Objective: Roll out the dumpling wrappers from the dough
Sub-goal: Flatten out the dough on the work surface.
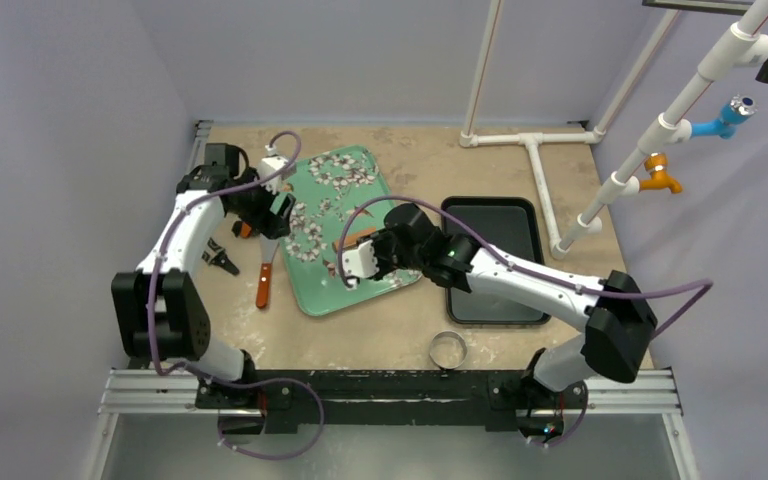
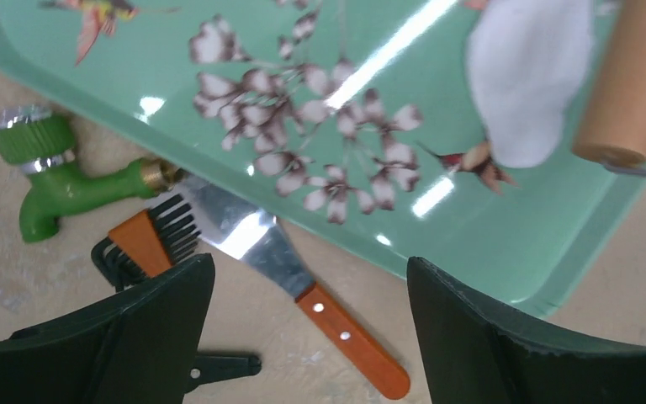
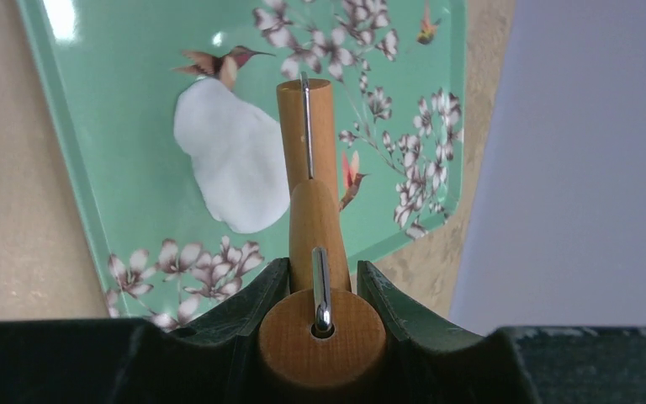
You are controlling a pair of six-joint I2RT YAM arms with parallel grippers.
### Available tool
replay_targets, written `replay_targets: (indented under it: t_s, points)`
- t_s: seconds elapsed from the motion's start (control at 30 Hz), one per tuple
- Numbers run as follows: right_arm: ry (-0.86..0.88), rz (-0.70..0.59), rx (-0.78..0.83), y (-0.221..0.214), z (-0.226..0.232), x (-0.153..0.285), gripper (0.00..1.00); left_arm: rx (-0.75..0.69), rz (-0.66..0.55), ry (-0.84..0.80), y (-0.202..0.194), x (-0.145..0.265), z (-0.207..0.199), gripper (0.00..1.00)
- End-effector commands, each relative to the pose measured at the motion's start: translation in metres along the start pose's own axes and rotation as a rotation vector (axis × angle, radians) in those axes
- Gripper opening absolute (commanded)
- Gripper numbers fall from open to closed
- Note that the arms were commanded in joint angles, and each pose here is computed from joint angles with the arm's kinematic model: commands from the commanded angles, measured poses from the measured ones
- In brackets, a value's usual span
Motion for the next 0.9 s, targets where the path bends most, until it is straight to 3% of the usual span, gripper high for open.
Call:
replay_targets:
  t_s: [0.0,0.07,0.2,0.33,0.47,0.67,0.87]
  points:
    - [0.010,-0.067,0.366,0.015,-0.009,-0.008,0.00,0.113,0.082,0.136,-0.002,-0.014,0.045,0.85]
    - [0.040,-0.027,0.399,0.010,-0.009,-0.014,0.00,0.116,0.141,0.149,-0.010,-0.029,0.056,0.81]
    - [0.139,-0.001,0.450,0.000,0.014,-0.031,0.00,0.122,0.240,0.156,-0.020,-0.055,0.071,0.62]
    - [0.231,0.081,0.497,-0.014,0.043,-0.047,0.00,0.063,0.312,0.175,-0.026,-0.078,0.070,0.60]
    - [0.294,0.069,0.497,-0.018,0.060,-0.060,0.00,0.036,0.352,0.193,-0.032,-0.093,0.074,0.53]
    - [0.422,0.003,0.394,-0.014,0.080,-0.080,0.00,-0.010,0.397,0.184,-0.042,-0.106,0.069,0.45]
    - [0.500,0.095,0.343,-0.034,0.094,-0.068,0.00,-0.041,0.404,0.198,-0.042,-0.109,0.070,0.42]
Point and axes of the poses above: each gripper's point midway between its finger pads, its own x axis back along the fingers, its own z axis along the line the jaws close on, y = z × x, the point moved 5 cm from there along x, back along the fingers, and after that the axes turned 13 degrees about x, right-handed, at the moved point
